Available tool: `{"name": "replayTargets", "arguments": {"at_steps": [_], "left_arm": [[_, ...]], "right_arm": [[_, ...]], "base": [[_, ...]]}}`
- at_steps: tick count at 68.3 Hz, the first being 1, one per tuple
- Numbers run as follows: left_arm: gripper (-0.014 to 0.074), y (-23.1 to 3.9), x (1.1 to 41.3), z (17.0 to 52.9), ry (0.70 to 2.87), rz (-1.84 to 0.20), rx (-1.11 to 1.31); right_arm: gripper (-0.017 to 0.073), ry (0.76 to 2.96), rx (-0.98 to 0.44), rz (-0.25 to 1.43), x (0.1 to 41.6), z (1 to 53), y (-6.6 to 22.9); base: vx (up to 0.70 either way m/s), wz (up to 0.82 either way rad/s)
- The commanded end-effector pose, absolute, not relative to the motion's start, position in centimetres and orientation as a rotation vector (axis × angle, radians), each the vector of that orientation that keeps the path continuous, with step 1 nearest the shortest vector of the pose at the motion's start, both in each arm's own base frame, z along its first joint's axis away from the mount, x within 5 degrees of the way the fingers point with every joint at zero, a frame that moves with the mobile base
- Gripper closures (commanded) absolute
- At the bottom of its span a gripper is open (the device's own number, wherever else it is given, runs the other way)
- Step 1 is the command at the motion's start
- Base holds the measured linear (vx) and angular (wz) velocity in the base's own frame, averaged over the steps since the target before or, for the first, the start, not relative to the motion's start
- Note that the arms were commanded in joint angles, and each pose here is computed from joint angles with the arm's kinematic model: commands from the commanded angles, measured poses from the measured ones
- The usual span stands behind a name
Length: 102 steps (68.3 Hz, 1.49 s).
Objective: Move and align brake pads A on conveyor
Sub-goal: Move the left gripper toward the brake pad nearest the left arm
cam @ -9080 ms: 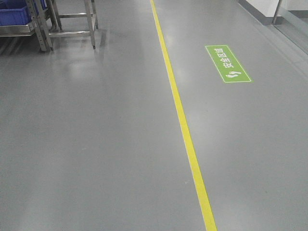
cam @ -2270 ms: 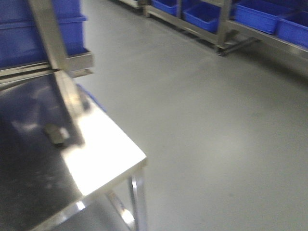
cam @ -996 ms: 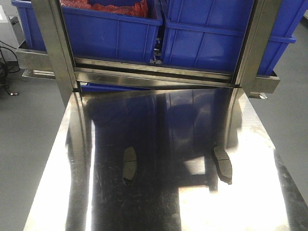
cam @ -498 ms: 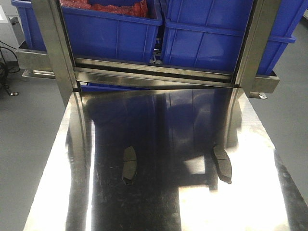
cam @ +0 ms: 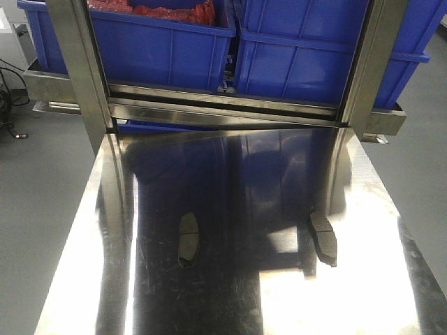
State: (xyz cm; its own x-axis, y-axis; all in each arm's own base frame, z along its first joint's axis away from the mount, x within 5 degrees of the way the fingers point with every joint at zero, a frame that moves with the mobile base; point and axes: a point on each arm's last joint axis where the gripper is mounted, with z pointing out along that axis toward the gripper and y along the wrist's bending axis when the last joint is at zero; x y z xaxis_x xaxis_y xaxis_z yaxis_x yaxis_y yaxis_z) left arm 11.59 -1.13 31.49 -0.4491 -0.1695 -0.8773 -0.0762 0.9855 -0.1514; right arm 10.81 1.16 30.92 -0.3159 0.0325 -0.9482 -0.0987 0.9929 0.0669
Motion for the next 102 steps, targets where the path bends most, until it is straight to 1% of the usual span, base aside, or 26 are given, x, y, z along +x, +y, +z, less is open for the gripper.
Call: {"name": "replayTargets", "arguments": {"at_steps": [1, 39, 47, 53, 56, 63, 64, 69, 72, 74, 86, 92, 97, 102], "left_arm": [[0.06, -1.4, 11.8, 32.8, 1.961, -0.134, -0.143], [0.06, -1.4, 11.8, 32.8, 1.962, -0.133, -0.143], [0.057, -1.3, 11.8, 32.8, 1.96, -0.131, -0.141], [0.049, -1.3, 11.8, 32.8, 1.96, -0.13, -0.14], [0.0423, -1.3, 11.8, 32.8, 1.96, -0.13, -0.14], [0.0219, -1.3, 11.8, 32.8, 1.96, -0.127, -0.14], [0.0171, -1.3, 11.8, 32.8, 1.96, -0.127, -0.14], [0.0008, -1.3, 11.8, 32.8, 1.963, -0.125, -0.141], [-0.0106, -1.3, 11.8, 32.8, 1.962, -0.126, -0.14], [-0.0142, -1.3, 11.8, 32.8, 1.962, -0.126, -0.14], [-0.012, -1.3, 11.8, 32.7, 1.971, -0.119, -0.145], [-0.0094, -1.5, 11.9, 32.8, 1.963, -0.155, -0.153], [-0.0066, -1.8, 12.0, 33.1, 1.953, -0.174, -0.111], [-0.0049, -2.5, 12.9, 33.3, 1.997, -0.174, -0.035]], "right_arm": [[0.0569, 1.796, -0.044, 0.111, 11.0, 32.4, 1.0], [0.0569, 1.796, -0.044, 0.111, 11.0, 32.4, 1.0], [0.0569, 1.796, -0.044, 0.111, 11.0, 32.4, 1.0], [0.0569, 1.796, -0.044, 0.111, 11.0, 32.4, 1.0], [0.0569, 1.796, -0.044, 0.111, 11.0, 32.4, 1.0], [0.0569, 1.796, -0.044, 0.111, 11.0, 32.4, 1.0], [0.0569, 1.796, -0.044, 0.111, 11.0, 32.4, 1.0], [0.0569, 1.796, -0.044, 0.111, 11.0, 32.4, 1.0], [0.0569, 1.796, -0.044, 0.111, 11.0, 32.4, 1.0], [0.0569, 1.796, -0.044, 0.111, 11.0, 32.4, 1.0], [0.0569, 1.796, -0.044, 0.111, 11.0, 32.4, 1.0], [0.0569, 1.796, -0.044, 0.111, 11.0, 32.4, 1.0], [0.0569, 1.796, -0.044, 0.111, 11.0, 32.4, 1.0], [0.0569, 1.796, -0.044, 0.111, 11.0, 32.4, 1.0]], "base": [[0.0, 0.0], [0.0, 0.0], [0.0, 0.0], [0.0, 0.0], [0.0, 0.0], [0.0, 0.0], [0.0, 0.0], [0.0, 0.0], [0.0, 0.0], [0.0, 0.0], [0.0, 0.0], [0.0, 0.0], [0.0, 0.0], [0.0, 0.0]]}}
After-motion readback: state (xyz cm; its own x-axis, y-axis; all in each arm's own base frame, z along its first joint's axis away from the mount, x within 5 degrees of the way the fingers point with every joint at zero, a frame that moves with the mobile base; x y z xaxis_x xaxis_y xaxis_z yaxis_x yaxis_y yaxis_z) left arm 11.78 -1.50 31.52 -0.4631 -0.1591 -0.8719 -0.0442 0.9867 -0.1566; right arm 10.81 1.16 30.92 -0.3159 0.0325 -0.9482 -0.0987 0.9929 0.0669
